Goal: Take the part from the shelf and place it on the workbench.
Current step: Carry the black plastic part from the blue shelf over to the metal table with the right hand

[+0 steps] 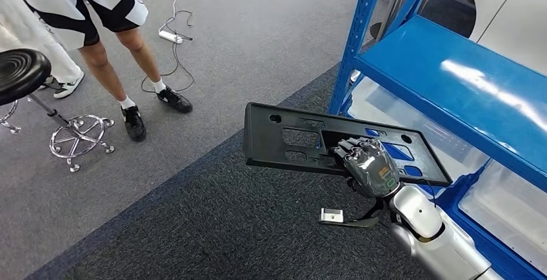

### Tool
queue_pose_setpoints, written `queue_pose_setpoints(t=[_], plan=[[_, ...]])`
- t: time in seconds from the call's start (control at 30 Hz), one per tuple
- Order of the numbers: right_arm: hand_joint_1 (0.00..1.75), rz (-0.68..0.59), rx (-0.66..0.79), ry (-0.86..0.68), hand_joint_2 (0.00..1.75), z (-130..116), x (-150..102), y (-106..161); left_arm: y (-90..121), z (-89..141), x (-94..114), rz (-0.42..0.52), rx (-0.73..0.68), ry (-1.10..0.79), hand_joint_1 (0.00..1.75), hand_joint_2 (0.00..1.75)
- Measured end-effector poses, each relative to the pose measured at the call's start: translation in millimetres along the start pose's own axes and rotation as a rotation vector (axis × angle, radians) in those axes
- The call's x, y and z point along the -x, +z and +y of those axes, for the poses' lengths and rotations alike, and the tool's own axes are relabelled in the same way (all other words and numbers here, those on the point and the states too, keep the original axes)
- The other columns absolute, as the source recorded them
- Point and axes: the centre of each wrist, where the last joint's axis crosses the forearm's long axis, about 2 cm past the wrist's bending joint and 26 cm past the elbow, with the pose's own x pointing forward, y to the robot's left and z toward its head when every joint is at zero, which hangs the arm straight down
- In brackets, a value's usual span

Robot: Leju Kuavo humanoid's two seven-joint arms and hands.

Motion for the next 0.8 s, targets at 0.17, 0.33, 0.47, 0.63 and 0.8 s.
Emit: queue_pose_setpoints(t=[0.17,0.33,0.47,0.63,0.8], plan=[[1.75,-0.002,-0.009,0.005,1.75,-1.1,0.4,10.6,0.0,0.3,0.2,-0.031,0.017,-0.016,0.0,1.75],[1.75,-0.003,-0.024,0.004,1.75,0.9,-2.5,17.5,-0.1,-0.4,1.5,-0.049,0.022,-0.023,0.0,1.75],[1.75,-0.005,-0.023,0.015,1.75,0.4,-2.8,18.8,-0.1,-0.8,2.9,-0.062,0.031,-0.037,0.0,1.75],[1.75,-0.008,-0.013,0.023,1.75,-0.6,-2.8,14.9,-0.2,-2.9,5.3,-0.07,0.041,-0.052,0.0,1.75],[1.75,-0.008,-0.01,0.024,1.75,-0.7,-3.3,14.0,-0.2,-2.7,5.9,-0.072,0.041,-0.057,0.0,1.75]])
